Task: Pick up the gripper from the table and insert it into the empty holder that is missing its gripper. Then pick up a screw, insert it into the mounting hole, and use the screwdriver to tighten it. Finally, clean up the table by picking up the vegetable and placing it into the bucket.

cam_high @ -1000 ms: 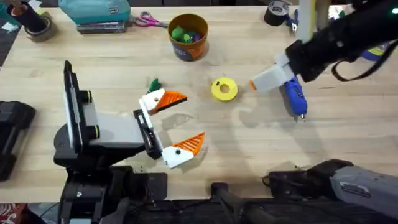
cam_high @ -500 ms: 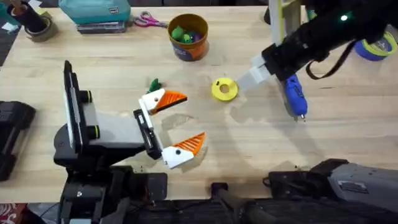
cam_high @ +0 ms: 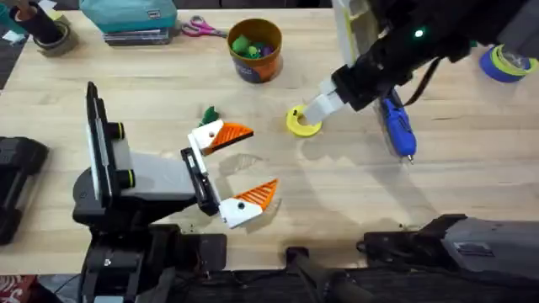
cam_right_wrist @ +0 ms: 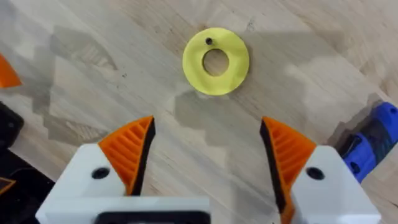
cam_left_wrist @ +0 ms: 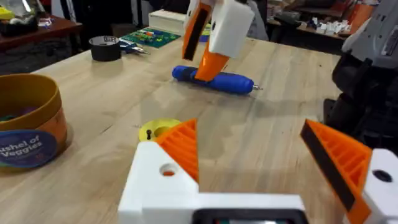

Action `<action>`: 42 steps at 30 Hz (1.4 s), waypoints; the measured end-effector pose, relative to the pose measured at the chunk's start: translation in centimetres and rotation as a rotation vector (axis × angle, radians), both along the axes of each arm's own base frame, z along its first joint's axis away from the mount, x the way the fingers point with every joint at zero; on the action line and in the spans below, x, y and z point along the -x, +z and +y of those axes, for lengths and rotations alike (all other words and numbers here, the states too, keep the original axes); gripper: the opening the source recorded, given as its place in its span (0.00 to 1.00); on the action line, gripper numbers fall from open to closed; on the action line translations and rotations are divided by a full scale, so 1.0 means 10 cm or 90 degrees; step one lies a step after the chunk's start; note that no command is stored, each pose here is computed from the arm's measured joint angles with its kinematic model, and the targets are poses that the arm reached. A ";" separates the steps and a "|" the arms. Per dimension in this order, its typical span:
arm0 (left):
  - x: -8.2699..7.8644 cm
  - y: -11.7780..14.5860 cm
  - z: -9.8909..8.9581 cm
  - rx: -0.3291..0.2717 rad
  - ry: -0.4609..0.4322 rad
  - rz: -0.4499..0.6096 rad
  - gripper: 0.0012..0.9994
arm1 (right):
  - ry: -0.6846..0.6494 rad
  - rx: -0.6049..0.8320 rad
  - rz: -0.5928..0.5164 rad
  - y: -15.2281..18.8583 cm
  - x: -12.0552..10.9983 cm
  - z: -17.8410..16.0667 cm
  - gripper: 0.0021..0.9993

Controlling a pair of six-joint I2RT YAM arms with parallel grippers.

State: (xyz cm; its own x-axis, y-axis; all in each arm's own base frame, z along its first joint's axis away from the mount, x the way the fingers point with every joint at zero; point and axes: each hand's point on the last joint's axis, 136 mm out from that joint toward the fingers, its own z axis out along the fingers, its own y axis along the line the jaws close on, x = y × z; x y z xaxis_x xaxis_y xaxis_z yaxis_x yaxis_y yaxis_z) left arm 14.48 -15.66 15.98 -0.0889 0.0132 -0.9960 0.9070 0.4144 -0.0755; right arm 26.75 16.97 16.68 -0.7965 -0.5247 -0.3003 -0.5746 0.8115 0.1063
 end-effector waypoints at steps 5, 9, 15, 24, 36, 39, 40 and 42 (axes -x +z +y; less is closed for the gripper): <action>0.00 0.00 0.00 0.000 0.000 0.000 0.99 | 0.004 0.010 0.008 -0.10 -0.02 0.08 1.00; 0.00 0.00 0.00 0.000 0.000 0.000 0.99 | 0.006 0.016 0.019 -0.18 -0.03 0.13 1.00; 0.00 0.00 0.00 0.000 0.000 0.000 0.99 | 0.000 0.020 0.030 -0.29 -0.08 0.19 1.00; 0.00 0.00 0.00 0.000 0.000 0.000 0.99 | -0.007 0.015 0.027 -0.43 -0.21 0.29 1.00; 0.00 0.00 0.00 0.000 0.000 0.000 0.99 | -0.016 -0.017 -0.020 -0.51 -0.41 0.40 1.00; 0.00 0.00 0.00 0.000 0.000 0.000 0.99 | -0.018 -0.007 -0.002 -0.64 -0.33 0.36 1.00; 0.00 0.00 0.00 0.000 0.000 0.000 0.99 | -0.018 -0.005 0.002 -0.68 -0.31 0.35 1.00; 0.00 0.00 0.00 0.000 0.000 0.000 0.99 | -0.018 -0.004 0.003 -0.72 -0.30 0.34 1.00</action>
